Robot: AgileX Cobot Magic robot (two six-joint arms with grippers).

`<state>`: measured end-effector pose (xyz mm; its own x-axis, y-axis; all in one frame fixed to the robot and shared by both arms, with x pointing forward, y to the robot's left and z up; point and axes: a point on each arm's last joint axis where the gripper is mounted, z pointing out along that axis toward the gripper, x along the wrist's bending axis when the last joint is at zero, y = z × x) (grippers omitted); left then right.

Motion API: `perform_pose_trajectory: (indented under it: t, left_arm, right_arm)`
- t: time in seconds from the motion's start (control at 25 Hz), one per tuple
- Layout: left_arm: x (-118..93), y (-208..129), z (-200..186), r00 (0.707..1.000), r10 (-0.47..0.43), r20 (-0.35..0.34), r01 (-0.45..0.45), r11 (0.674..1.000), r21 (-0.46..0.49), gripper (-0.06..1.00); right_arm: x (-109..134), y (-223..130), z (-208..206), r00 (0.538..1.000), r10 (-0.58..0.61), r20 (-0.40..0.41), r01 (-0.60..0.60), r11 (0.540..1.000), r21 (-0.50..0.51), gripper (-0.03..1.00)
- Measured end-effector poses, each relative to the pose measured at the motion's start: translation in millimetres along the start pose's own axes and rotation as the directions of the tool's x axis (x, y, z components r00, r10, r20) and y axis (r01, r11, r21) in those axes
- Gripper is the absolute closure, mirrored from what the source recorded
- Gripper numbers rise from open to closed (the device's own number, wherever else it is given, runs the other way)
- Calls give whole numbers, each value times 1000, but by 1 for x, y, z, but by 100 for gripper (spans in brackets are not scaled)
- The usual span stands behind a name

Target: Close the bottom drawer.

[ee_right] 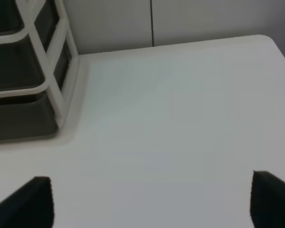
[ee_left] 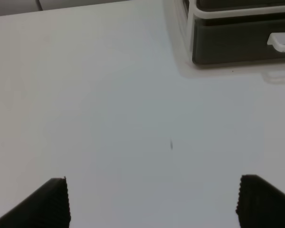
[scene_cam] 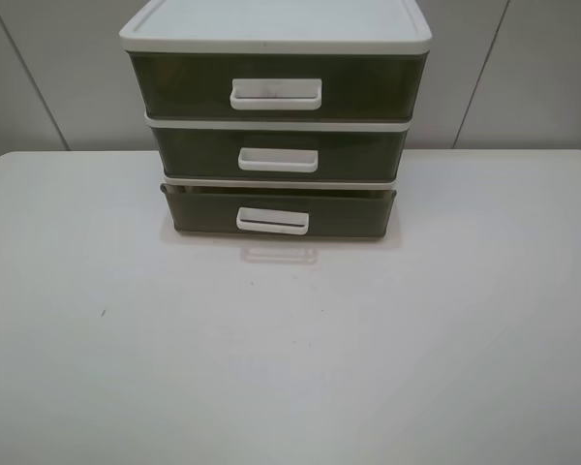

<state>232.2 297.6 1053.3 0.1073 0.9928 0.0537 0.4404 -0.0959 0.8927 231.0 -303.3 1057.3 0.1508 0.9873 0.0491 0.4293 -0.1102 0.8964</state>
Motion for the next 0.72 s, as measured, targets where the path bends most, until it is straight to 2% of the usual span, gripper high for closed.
perform_pose_trajectory:
  t: [0.16,0.72]
  left_arm:
    - [0,0,0,1000,0,0,0,1000,0,23]
    - [0,0,0,1000,0,0,0,1000,0,23]
  right_arm:
    - [1,0,0,1000,11,21,-11,1000,-3,26]
    - [2,0,0,1000,-6,11,6,1000,-3,26]
